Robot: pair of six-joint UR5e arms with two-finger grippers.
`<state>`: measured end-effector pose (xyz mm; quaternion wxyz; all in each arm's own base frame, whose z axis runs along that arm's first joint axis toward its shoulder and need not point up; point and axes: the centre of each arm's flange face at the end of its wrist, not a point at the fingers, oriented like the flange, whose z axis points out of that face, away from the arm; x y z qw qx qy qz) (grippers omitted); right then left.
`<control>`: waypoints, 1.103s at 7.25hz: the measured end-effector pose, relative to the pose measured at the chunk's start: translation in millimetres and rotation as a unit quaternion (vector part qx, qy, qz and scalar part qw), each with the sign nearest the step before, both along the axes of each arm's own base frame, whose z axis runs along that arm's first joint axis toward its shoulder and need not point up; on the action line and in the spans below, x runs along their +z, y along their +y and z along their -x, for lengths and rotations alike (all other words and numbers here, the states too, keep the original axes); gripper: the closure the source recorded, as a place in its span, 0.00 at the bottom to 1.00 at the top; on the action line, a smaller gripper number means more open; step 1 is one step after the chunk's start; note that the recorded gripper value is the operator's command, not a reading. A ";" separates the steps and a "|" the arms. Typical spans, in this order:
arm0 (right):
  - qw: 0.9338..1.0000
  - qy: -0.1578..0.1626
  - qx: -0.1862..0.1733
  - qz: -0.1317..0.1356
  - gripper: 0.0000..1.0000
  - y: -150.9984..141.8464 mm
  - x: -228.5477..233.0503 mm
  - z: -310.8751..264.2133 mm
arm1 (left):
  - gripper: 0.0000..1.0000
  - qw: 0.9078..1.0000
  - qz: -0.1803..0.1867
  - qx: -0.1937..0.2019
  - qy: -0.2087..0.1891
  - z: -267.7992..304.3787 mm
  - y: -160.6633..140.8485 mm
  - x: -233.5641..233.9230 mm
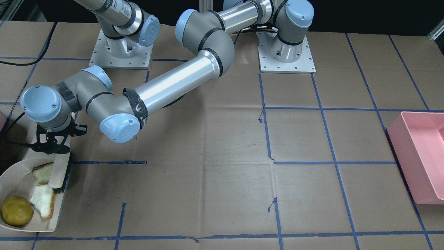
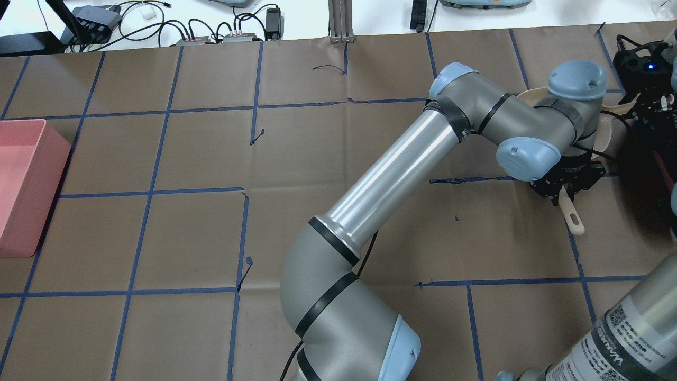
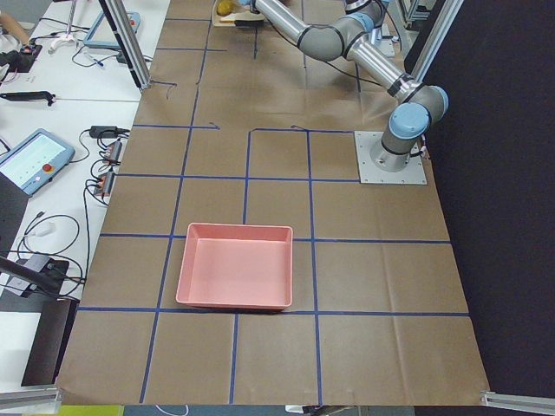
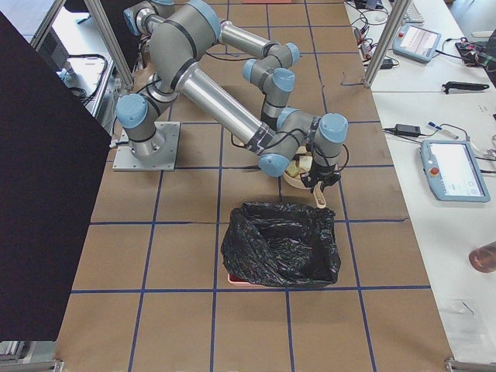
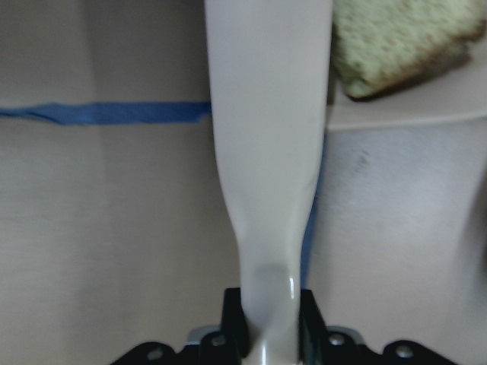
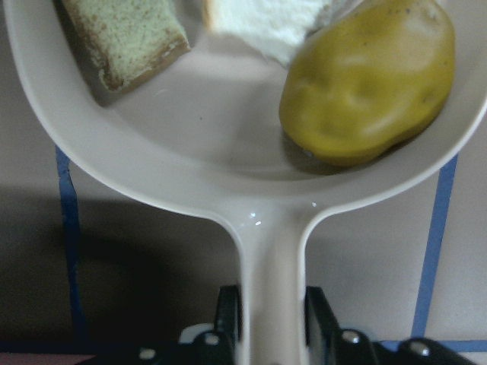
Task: Sweep and dump trash in nearest bin
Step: 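Sweep the white piece into the dustpan with the left-held brush, then raise the brush with the left gripper while the right gripper lifts the dustpan away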
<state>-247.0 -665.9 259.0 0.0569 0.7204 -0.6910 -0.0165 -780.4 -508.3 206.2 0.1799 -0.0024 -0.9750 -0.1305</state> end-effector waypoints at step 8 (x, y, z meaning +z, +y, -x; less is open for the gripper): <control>1.000 -0.003 0.001 0.001 1.00 -0.1 -1.1 -0.7 | 1.00 0.996 0.009 0.005 -0.089 -106.0 -58.6 121.0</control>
